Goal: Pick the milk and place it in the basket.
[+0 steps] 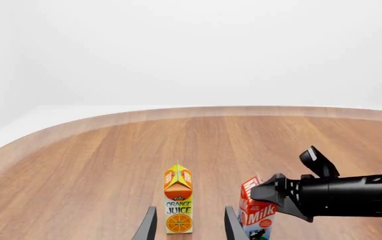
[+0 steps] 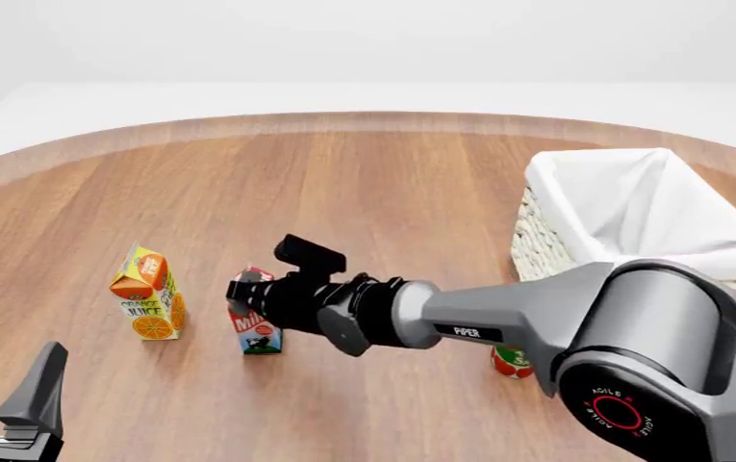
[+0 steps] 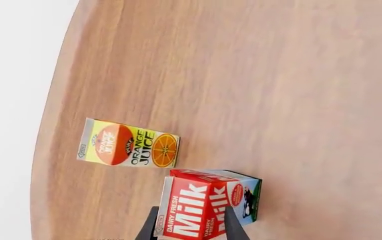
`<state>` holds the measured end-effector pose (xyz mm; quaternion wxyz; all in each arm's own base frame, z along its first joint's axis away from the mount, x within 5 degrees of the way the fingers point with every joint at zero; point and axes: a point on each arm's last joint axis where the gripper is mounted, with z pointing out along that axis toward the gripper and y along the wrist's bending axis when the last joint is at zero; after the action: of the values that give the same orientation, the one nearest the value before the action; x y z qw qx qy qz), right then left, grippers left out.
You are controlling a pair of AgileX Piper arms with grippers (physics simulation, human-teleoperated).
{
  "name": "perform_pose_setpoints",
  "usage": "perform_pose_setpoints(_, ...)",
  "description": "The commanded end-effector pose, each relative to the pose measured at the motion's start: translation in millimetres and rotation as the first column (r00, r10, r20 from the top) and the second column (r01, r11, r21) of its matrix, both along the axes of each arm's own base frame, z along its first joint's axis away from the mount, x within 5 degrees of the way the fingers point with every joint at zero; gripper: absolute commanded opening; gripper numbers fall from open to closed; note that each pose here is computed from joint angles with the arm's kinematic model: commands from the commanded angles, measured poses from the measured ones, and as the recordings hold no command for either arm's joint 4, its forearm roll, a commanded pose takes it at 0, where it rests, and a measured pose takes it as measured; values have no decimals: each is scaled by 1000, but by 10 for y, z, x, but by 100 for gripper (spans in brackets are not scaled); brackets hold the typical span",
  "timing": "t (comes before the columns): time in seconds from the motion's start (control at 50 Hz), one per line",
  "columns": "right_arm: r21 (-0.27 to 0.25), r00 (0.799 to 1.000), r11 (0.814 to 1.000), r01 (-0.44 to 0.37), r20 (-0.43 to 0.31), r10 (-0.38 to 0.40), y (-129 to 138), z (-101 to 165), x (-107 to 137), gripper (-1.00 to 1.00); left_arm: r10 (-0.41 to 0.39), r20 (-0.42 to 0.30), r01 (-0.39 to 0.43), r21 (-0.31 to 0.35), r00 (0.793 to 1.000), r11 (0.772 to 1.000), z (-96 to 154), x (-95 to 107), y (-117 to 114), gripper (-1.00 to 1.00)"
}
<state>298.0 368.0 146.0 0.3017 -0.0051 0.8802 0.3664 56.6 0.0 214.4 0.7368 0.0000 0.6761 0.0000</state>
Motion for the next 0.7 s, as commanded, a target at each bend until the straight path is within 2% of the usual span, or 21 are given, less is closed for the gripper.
perform_pose_setpoints(0.02, -16, 995, 999, -34, 97, 36, -57, 279, 74, -100, 0, 0, 0, 0, 1000, 1000, 0, 0, 0, 100)
perform_pose_setpoints(0.24, -11, 987, 999, -31, 158, 32, -266, 566, 52, -100, 0, 0, 0, 0, 1000, 1000, 0, 0, 0, 100)
perform_pose_setpoints(0.5, 9, 967, 998, -65, 248, 60, -461, 931, -171, -100, 0, 0, 0, 0, 1000, 1000, 0, 0, 0, 100)
perform_pose_setpoints(0.7, 27, 955, 998, -55, 295, 44, -704, 1131, -280, -100, 0, 0, 0, 0, 1000, 1000, 0, 0, 0, 100)
